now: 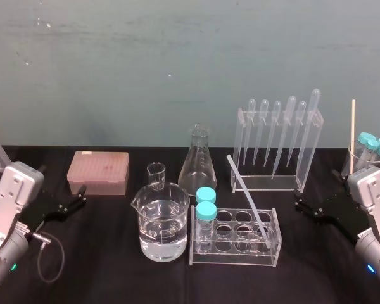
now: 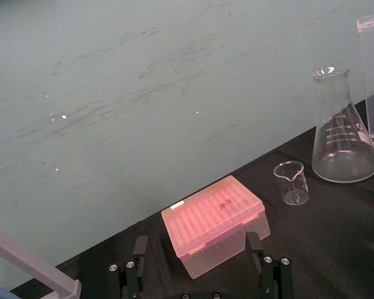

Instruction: Pick up the stirring rod with one hand, then place it down.

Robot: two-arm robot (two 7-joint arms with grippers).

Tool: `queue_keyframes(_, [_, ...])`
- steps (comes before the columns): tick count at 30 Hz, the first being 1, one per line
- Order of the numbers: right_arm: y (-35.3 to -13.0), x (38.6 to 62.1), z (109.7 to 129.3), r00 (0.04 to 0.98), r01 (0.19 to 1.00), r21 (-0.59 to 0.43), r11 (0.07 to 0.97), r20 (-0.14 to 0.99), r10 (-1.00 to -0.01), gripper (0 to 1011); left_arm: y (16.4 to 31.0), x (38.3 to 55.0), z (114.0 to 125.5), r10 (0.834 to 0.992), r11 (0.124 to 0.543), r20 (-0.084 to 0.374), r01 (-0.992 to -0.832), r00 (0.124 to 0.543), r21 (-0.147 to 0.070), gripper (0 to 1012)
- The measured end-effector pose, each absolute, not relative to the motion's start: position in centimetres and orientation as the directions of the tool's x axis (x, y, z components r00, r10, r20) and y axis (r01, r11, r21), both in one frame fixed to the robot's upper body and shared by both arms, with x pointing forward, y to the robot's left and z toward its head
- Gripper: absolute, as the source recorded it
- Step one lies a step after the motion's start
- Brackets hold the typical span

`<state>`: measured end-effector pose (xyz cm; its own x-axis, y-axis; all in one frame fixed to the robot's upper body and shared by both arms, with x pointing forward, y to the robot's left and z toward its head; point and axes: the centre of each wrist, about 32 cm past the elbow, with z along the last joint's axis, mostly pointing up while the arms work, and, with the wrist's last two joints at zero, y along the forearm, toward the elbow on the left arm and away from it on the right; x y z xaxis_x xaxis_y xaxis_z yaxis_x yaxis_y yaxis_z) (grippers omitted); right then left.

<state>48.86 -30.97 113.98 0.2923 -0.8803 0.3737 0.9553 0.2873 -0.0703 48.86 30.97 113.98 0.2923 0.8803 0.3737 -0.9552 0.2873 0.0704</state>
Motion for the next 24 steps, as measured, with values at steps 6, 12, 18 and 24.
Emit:
queue_keyframes(6, [-30.97, 48.86, 113.98, 0.292, 0.955, -0.07, 0.287, 0.374, -0.88, 1003, 30.97, 48.86, 113.98, 0.88, 0.287, 0.374, -0.955, 0.292, 0.07, 1000])
queue_keyframes(12, [-30.97, 48.86, 113.98, 0.292, 0.955, -0.07, 0.287, 0.374, -0.88, 1003, 30.97, 48.86, 113.98, 0.88, 0.287, 0.374, -0.955, 0.292, 0.07, 1000])
queue_keyframes(18, [-30.97, 48.86, 113.98, 0.292, 0.955, -0.07, 0.287, 0.374, -0.88, 1003, 30.97, 48.86, 113.98, 0.88, 0.287, 0.374, -0.955, 0.292, 0.07, 1000])
queue_keyframes(24, [-30.97, 48.86, 113.98, 0.292, 0.955, -0.07, 0.287, 0.374, -0.88, 1003, 30.96, 48.86, 113.98, 0.88, 0.287, 0.374, -0.955, 0.292, 0.07, 1000])
